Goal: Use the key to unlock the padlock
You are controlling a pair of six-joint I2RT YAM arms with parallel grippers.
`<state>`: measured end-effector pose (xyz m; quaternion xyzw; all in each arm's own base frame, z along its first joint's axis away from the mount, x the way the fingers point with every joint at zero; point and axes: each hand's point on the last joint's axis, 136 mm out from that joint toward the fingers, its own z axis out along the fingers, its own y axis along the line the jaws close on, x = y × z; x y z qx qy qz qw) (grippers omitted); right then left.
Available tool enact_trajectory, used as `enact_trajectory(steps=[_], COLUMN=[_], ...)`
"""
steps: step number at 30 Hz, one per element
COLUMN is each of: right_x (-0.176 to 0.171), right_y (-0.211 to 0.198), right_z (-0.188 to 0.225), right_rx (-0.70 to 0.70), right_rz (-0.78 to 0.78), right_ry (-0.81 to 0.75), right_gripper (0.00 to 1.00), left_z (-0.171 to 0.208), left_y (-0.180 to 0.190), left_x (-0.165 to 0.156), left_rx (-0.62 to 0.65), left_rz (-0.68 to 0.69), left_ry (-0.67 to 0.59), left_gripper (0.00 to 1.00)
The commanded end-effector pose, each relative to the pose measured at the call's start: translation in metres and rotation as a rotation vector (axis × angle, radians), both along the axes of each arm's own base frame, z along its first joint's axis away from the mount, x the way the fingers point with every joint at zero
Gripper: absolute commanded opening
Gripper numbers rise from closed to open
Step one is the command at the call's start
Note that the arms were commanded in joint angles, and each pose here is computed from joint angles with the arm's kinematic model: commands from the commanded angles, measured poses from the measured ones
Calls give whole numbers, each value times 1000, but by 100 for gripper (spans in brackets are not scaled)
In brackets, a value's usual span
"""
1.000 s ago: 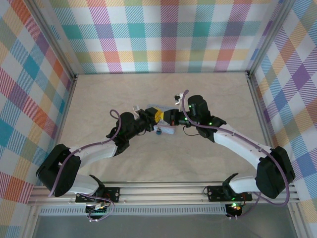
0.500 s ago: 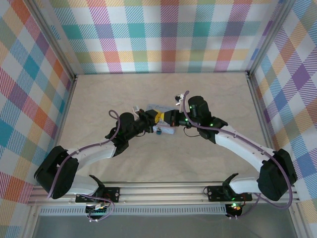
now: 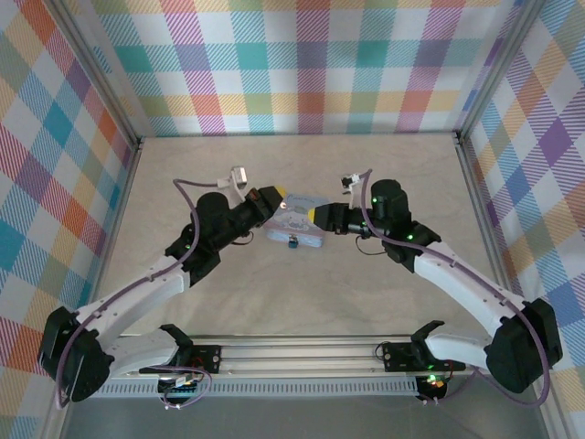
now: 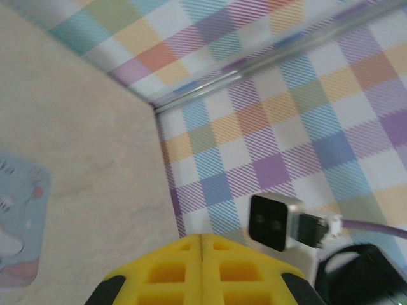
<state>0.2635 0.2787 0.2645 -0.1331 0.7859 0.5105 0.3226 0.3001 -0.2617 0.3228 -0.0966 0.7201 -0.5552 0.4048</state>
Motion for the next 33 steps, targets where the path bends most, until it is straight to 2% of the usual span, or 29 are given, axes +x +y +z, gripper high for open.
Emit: enact_trajectory(steps=[1,8,22,33], right_x=[-26,-37,-35,-33], right_y=[14,23,41,46], right_z=[37,63,60,59], right_rx=[143,247,248,251], right_rz=[181,278,297,290], right_ry=[-110,-161,-134,-119], right_gripper=[43,47,46,37], left_z=[14,31,25,24], left_y=[-7,-17,-26,-27], left_x=[-15,-24,-21,-21], left_rx=[119,81,61,51], left_rz=[-98,-172,-196,-199], left_ry=[-152,-212,-186,-176], left_gripper=[0,0,0,0])
